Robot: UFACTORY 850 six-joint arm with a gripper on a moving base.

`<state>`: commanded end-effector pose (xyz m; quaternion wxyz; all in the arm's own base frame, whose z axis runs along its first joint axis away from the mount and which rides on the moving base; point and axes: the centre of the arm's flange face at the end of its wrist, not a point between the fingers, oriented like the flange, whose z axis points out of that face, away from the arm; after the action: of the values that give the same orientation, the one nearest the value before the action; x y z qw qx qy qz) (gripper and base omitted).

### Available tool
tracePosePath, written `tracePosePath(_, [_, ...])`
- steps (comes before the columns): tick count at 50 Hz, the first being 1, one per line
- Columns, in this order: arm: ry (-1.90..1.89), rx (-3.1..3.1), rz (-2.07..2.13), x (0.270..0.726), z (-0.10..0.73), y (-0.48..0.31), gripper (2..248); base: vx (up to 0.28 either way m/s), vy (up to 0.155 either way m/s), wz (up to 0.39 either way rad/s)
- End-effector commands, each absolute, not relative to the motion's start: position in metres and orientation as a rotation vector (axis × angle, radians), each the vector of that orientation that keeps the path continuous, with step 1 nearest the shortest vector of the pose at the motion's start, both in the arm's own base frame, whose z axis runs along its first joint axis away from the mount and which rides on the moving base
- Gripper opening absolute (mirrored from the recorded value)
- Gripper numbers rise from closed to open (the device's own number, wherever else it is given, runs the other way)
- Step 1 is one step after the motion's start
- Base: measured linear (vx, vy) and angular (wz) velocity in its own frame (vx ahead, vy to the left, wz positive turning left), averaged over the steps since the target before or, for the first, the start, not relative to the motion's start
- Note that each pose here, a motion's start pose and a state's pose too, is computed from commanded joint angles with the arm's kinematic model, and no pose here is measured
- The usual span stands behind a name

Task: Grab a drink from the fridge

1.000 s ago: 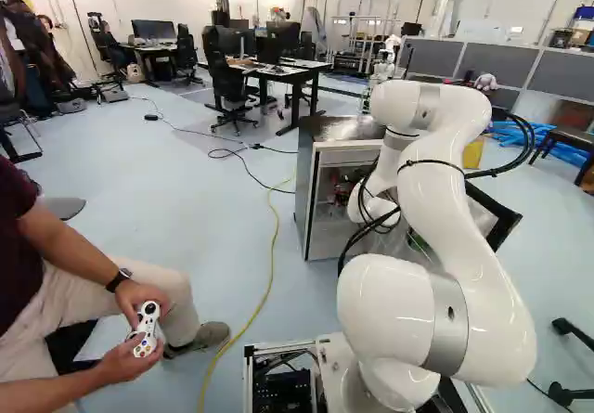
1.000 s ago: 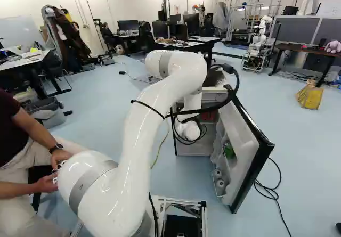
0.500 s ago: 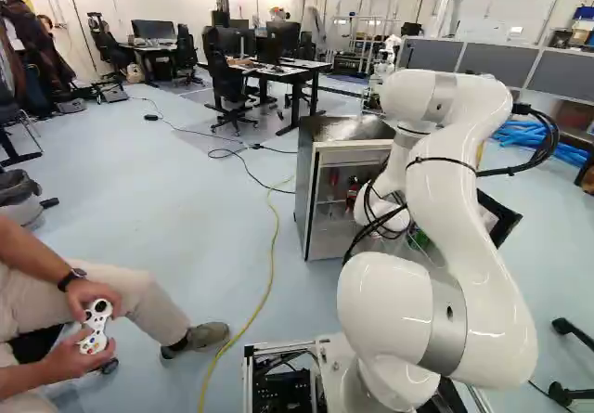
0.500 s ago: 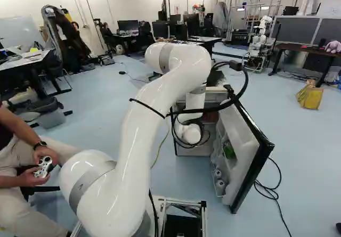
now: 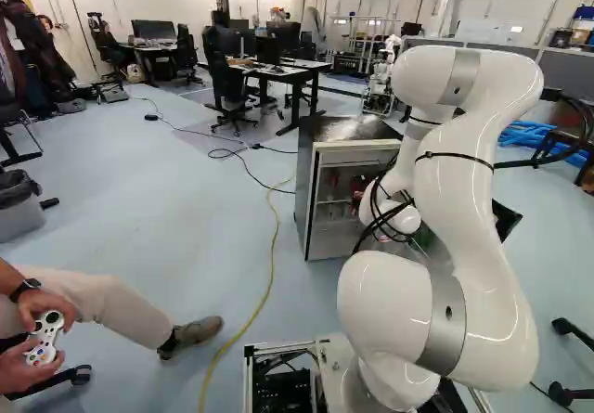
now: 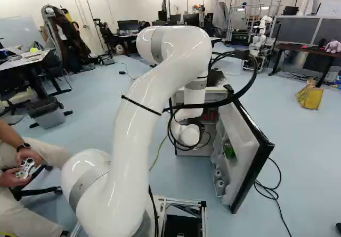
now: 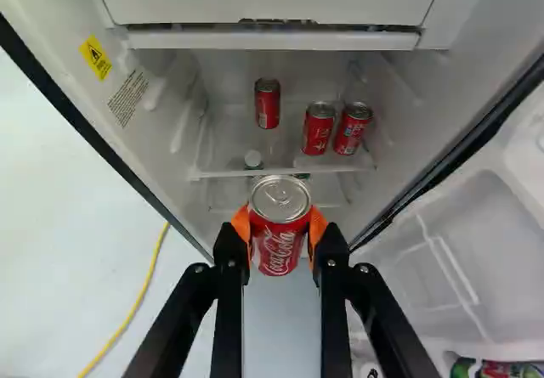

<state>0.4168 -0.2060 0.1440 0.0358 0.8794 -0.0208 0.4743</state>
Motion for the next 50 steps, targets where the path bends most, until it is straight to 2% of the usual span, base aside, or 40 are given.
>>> tracePosePath(28, [-0.109,2.691,1.444,0.367,0.187,-0.193,87,0.0,0.0,0.0])
tracePosePath(50, [-0.11,2.661,1.468,0.347,0.215,-0.184,87,0.0,0.0,0.0])
